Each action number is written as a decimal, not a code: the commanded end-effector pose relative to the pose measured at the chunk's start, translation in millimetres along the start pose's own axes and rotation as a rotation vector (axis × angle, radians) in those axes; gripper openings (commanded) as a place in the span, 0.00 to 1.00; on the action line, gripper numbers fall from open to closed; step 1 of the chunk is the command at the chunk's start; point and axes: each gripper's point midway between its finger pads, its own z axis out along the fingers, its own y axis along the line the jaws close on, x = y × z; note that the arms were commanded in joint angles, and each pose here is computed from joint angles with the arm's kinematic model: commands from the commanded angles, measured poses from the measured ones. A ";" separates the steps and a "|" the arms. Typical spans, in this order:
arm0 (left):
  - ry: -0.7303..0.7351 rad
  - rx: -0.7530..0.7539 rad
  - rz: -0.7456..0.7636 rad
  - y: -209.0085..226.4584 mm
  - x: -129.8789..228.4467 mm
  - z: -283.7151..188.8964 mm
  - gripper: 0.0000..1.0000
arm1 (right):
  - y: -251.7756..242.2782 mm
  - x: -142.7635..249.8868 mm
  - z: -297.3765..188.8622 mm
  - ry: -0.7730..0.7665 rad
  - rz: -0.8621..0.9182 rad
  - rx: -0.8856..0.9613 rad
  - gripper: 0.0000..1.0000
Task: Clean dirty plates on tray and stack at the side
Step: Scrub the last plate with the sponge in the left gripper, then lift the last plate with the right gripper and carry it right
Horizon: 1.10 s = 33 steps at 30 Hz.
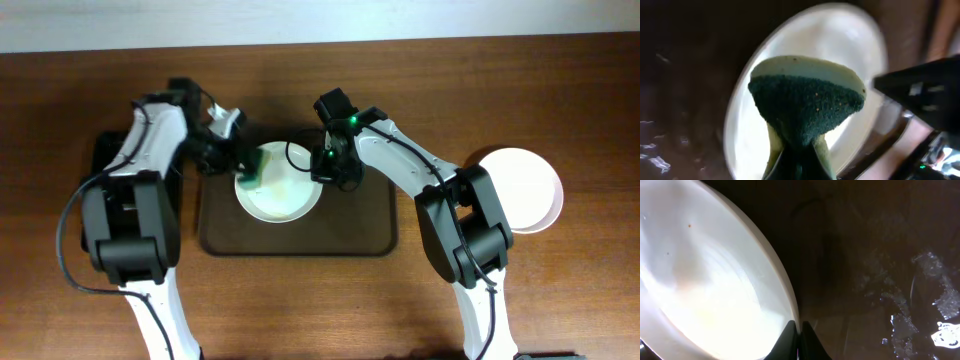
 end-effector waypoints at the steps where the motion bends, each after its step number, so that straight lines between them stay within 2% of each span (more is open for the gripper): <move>1: -0.086 0.074 0.064 -24.0 -26.8 -36.5 0.00 | -11.3 4.5 10.2 0.026 0.023 0.028 0.04; 5: -0.111 0.067 0.107 -38.4 -35.7 -59.0 0.00 | -11.3 4.5 10.2 0.026 0.023 0.028 0.05; 7: -0.124 0.055 0.116 -40.0 -39.4 -65.2 0.00 | -11.2 5.2 10.2 0.029 0.024 0.027 0.17; 10: -0.115 -0.006 0.110 -30.2 -39.1 -64.8 0.00 | -9.1 10.7 10.1 0.055 0.029 0.014 0.25; 12: -0.106 -0.060 0.091 -20.5 -37.8 -64.9 0.00 | -7.9 14.5 11.6 0.064 0.024 0.021 0.35; 14: -0.099 -0.100 0.078 -13.7 -36.9 -65.2 0.00 | -3.3 19.0 16.0 0.072 0.018 0.023 0.37; 16: -0.098 -0.116 0.078 -10.8 -36.8 -65.6 0.00 | 0.9 26.9 22.6 0.088 0.049 0.035 0.34; 19: -0.098 -0.142 0.070 -6.2 -37.1 -66.2 0.00 | 2.2 31.7 27.1 0.082 0.080 0.068 0.24; 21: -0.095 -0.174 0.050 -0.6 -36.5 -67.1 0.00 | -1.1 33.6 28.2 0.070 0.105 0.108 0.14; 22: -0.094 -0.188 0.050 1.7 -36.5 -67.5 0.00 | -1.5 33.5 28.3 0.069 0.106 0.110 0.04; 27: -0.097 -0.192 0.052 2.2 -37.4 -67.6 0.00 | -8.5 31.3 22.3 0.072 0.115 0.119 0.04; 30: -0.096 -0.192 0.052 2.2 -37.2 -67.5 0.00 | -11.7 26.1 -3.9 0.061 -0.010 0.113 0.04; 33: -0.096 -0.192 0.052 2.2 -37.2 -67.5 0.00 | -39.7 34.7 -45.4 0.091 -0.124 0.276 0.04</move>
